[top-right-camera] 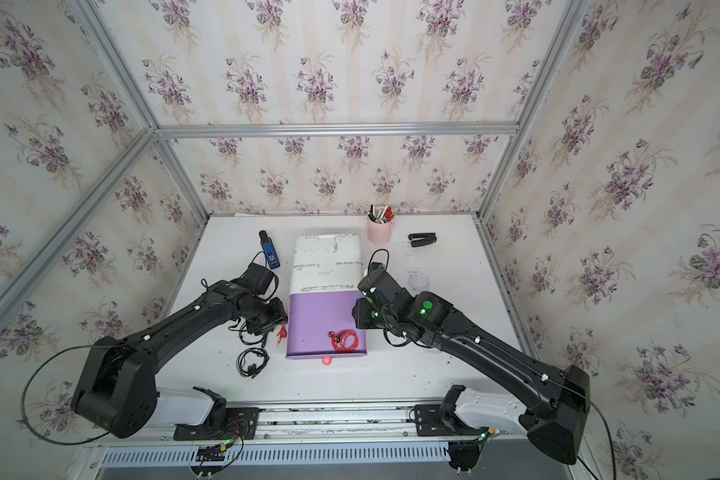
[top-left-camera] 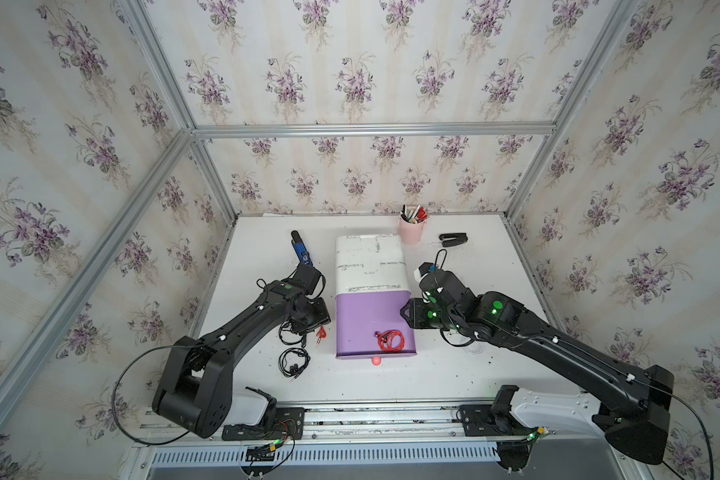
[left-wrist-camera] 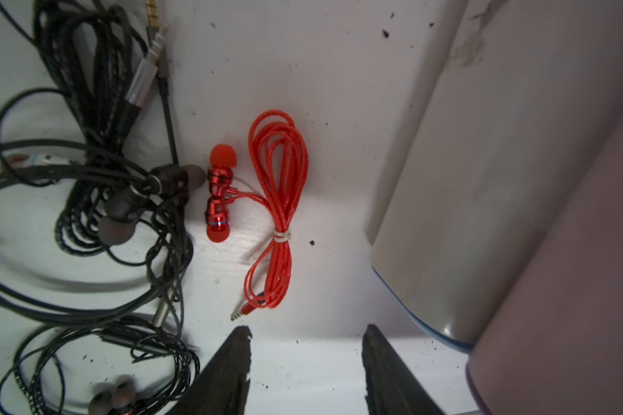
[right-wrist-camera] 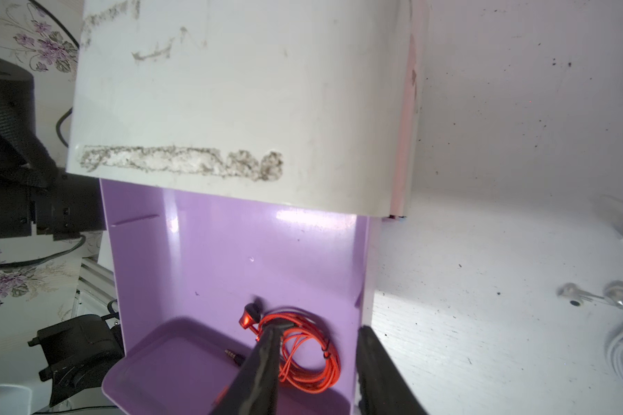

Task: Place the wired earphones into the drawer by color
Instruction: Pick up the wired earphones from the center of the board.

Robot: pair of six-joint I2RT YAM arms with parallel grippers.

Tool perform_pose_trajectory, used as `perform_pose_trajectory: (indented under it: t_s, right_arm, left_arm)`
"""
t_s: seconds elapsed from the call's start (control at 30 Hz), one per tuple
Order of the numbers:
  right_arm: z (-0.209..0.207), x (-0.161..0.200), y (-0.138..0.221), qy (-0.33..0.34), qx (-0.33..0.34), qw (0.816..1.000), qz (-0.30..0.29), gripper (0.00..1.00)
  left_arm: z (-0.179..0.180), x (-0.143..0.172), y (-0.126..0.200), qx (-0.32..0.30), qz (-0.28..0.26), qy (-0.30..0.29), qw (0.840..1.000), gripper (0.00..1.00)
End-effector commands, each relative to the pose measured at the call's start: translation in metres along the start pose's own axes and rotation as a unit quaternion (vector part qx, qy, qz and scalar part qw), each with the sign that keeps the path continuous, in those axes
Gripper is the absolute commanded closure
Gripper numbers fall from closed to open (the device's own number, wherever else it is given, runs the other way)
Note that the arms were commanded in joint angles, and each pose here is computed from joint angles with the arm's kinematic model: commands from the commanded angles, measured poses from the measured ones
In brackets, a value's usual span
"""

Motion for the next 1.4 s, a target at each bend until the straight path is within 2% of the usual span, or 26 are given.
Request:
perform_pose_trajectory:
  t_s: [0.0,0.43,0.8,1.0,1.37]
  right_arm:
    - [-0.001,0.000,0.001,0.000,-0.003,1.000,-0.004,0.61]
    - [-0.005,0.002,-0.001,-0.001,0.001,1.000,-0.004,0.61]
    - [-0.007,0.003,-0.001,-0.004,0.003,1.000,-0.004,0.62]
    - [-0.007,0.003,-0.001,-0.005,0.002,1.000,-0.003,0.62]
    - [-0.006,0.001,0.003,-0.006,-0.001,1.000,-0.011,0.62]
  left_arm:
    - [0.002,-0.006,-0.012,-0.015,-0.001,-0.003,1.000,0.47]
    - [0.011,-0.009,-0.050,-0.051,0.035,-0.008,0.998,0.53]
    - [0.012,-0.009,-0.046,-0.057,0.030,-0.026,0.998,0.81]
    - [0.007,-0.007,-0.019,-0.049,0.012,-0.048,0.998,0.90]
    - [-0.006,0.008,0.089,-0.005,-0.068,-0.090,0.994,0.92]
Point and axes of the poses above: each gripper's point midway between its finger pads, its own y axis back along the fingers, its own z axis along the line the jaws close on, x = y × z, the point moved 8 cm from there along y, back along the fingers, and after that the axes turned 14 degrees about -y, right-handed, at the moved point
